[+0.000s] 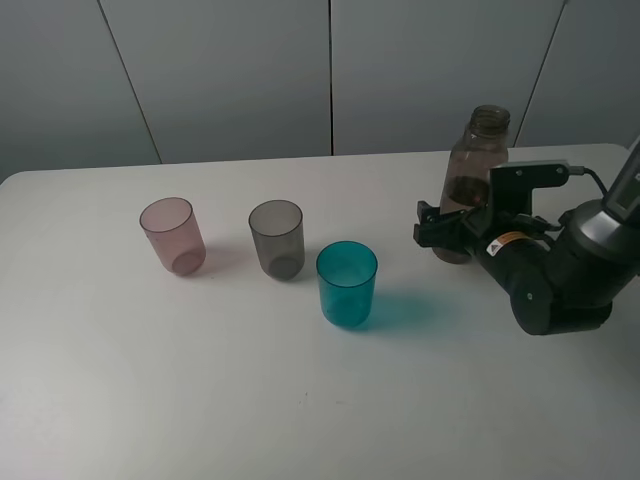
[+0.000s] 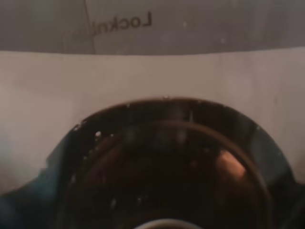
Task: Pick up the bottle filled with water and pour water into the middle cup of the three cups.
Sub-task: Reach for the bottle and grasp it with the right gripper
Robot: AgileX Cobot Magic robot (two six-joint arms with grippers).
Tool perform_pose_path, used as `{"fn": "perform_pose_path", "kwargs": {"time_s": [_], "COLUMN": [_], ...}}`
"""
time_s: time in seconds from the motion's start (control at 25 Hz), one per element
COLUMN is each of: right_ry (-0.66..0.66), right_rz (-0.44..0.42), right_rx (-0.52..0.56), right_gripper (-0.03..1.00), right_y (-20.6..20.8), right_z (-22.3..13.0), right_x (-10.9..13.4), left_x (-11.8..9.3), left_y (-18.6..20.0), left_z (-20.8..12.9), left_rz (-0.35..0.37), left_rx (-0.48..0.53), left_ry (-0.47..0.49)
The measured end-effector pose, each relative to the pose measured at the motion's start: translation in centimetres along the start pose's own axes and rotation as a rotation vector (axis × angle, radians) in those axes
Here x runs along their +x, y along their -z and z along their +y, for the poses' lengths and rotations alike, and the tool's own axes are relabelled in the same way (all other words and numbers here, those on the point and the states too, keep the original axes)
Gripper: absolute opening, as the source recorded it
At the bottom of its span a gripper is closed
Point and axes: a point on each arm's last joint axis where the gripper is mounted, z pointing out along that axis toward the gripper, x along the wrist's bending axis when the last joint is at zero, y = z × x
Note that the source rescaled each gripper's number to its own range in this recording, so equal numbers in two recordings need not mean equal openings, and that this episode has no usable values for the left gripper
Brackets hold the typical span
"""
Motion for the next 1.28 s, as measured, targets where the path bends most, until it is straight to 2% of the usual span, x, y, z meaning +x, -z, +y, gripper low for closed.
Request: {"fn": "perform_pose_path", "kwargs": {"time_s": [0.2,1.2,1.24,1.28], "right_ry": [-0.013,-0.011,-0.011,-0.011], "right_rz": [-0.036,-0.02,-0.02,-0.018], "right_rx": [-0.001,-0.029,-0.029,-0.029], "right_gripper": [1.0,1.0,0.96,0.87], "right_y": [-0.02,-0.82,-0.82,-0.82], "right_z": [-0.02,0.51,0.51,0.51], "right_x": [-0.32,0.09,0.09,0.1], "left_x": [0.0,0.0,0.0,0.0], "left_y": [0.0,0.0,0.0,0.0], "left_z": [0.0,0.0,0.0,0.0], "left_rz": [0.0,0.0,0.0,0.0], "left_rx": [0.0,0.0,0.0,0.0], "left_ry": [0.0,0.0,0.0,0.0]}}
